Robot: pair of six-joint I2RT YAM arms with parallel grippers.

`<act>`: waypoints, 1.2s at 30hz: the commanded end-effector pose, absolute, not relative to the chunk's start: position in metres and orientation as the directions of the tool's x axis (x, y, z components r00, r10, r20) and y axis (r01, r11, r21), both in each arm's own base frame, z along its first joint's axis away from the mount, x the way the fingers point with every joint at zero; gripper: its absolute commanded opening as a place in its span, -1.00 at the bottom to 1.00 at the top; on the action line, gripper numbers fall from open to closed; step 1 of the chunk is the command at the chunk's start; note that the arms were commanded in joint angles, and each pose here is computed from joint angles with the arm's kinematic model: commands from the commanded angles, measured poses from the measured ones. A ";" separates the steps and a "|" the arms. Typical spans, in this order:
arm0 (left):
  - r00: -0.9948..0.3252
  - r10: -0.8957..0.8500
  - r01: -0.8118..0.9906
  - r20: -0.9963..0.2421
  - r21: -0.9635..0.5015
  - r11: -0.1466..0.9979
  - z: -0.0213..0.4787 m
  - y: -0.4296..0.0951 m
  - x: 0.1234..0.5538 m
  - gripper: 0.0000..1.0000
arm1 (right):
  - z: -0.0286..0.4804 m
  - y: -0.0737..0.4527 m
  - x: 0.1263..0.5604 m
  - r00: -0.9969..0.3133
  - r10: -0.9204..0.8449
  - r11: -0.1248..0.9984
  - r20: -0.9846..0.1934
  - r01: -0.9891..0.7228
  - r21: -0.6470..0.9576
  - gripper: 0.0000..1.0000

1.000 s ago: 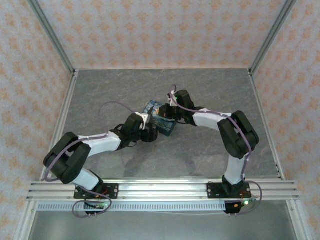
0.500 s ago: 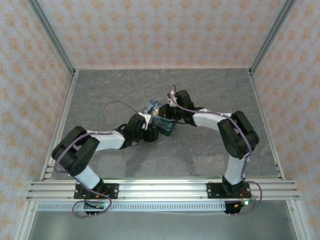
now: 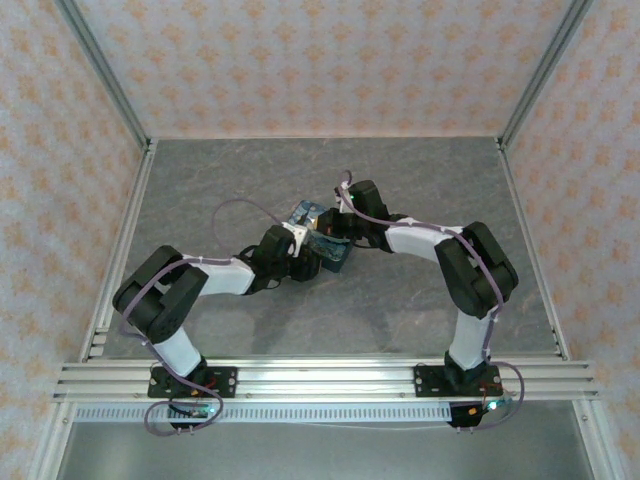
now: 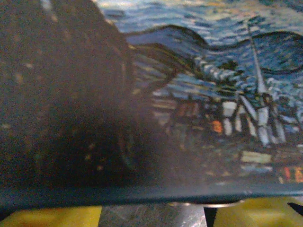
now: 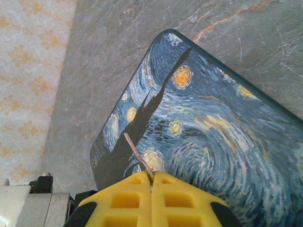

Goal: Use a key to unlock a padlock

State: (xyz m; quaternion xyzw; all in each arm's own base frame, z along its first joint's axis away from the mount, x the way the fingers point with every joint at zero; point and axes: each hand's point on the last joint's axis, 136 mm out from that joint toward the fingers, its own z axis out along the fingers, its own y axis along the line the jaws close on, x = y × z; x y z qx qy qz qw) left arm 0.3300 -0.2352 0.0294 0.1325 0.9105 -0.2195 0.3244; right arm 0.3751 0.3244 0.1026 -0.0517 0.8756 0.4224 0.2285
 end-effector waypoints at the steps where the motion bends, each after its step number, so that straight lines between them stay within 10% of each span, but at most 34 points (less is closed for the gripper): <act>1: -0.725 0.084 0.395 -0.684 -0.313 0.864 0.038 -0.239 0.344 0.10 | 0.048 0.314 0.346 -0.948 0.043 0.724 -0.317 -0.188 0.663 -1.00; 36: -0.722 0.000 0.333 -0.692 -0.348 0.876 0.041 -0.258 0.344 -0.25 | 0.054 0.316 0.344 -0.945 0.050 0.711 -0.325 -0.194 0.676 -1.00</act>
